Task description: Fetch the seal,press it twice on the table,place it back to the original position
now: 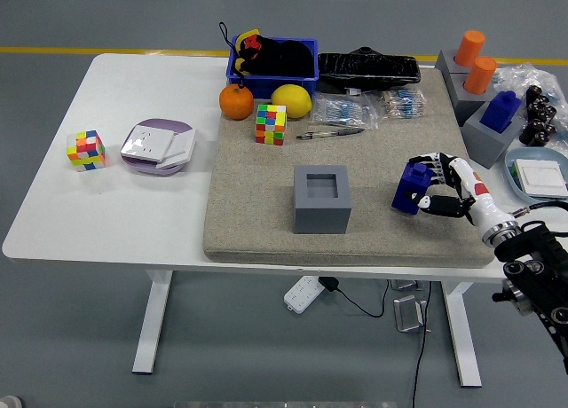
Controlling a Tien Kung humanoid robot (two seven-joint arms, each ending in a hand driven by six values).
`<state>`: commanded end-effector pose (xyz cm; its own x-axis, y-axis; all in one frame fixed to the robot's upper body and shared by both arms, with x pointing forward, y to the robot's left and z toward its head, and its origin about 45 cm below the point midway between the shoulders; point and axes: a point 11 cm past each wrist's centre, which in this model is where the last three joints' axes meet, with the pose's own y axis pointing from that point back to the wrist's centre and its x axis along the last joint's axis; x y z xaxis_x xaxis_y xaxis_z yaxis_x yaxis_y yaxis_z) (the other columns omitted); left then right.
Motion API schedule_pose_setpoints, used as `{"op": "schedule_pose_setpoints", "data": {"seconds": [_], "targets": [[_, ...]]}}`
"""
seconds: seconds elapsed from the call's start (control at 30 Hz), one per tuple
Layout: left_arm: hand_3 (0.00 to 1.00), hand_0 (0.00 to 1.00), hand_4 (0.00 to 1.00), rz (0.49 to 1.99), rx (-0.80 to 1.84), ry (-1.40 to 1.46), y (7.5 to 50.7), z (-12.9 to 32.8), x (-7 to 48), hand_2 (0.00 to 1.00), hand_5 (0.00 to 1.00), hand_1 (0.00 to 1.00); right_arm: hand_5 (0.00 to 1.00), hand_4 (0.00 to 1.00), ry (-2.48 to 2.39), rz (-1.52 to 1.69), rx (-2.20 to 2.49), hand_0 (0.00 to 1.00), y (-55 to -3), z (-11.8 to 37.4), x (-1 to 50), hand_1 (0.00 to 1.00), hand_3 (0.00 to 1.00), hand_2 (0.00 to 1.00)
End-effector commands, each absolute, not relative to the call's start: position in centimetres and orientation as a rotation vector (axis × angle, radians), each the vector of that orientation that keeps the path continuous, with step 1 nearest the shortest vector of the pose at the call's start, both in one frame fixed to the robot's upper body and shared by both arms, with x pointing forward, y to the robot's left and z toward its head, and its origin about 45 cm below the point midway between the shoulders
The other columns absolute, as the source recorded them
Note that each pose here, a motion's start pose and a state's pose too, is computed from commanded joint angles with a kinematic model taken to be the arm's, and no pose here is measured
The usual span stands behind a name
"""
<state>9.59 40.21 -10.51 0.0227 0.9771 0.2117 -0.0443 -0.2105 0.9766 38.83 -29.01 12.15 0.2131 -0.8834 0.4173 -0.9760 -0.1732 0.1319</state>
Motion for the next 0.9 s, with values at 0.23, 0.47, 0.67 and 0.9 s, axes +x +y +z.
{"op": "schedule_pose_setpoints", "data": {"seconds": [0.23, 0.47, 0.67, 0.9], "targets": [[0.761, 0.791, 0.623, 1.364, 1.341, 1.049, 40.2, -10.5, 9.7, 0.738, 0.441, 0.742, 0.002, 0.742, -1.73, 0.355, 2.136, 0.565, -28.8, 12.4, 38.9, 0.413, 0.438, 0.44], [0.761, 0.791, 0.623, 1.365, 1.339, 1.052, 40.1, -10.5, 9.7, 0.738, 0.44, 0.742, 0.002, 0.742, -1.757, 0.454, 2.195, 0.563, -27.7, 15.8, 39.7, 0.411, 0.438, 0.44], [0.761, 0.791, 0.623, 1.37, 1.339, 1.052, 40.3, -10.5, 9.7, 0.738, 0.441, 0.743, 0.002, 0.739, -1.766, 0.609, 2.293, 0.562, -25.5, 21.4, 40.6, 0.409, 0.437, 0.44], [0.761, 0.791, 0.623, 1.369, 1.335, 1.051, 40.2, -10.5, 9.8, 0.738, 0.441, 0.743, 0.002, 0.739, -1.728, 0.658, 2.405, 0.558, -22.5, 24.0, 40.1, 0.405, 0.433, 0.438]]}}
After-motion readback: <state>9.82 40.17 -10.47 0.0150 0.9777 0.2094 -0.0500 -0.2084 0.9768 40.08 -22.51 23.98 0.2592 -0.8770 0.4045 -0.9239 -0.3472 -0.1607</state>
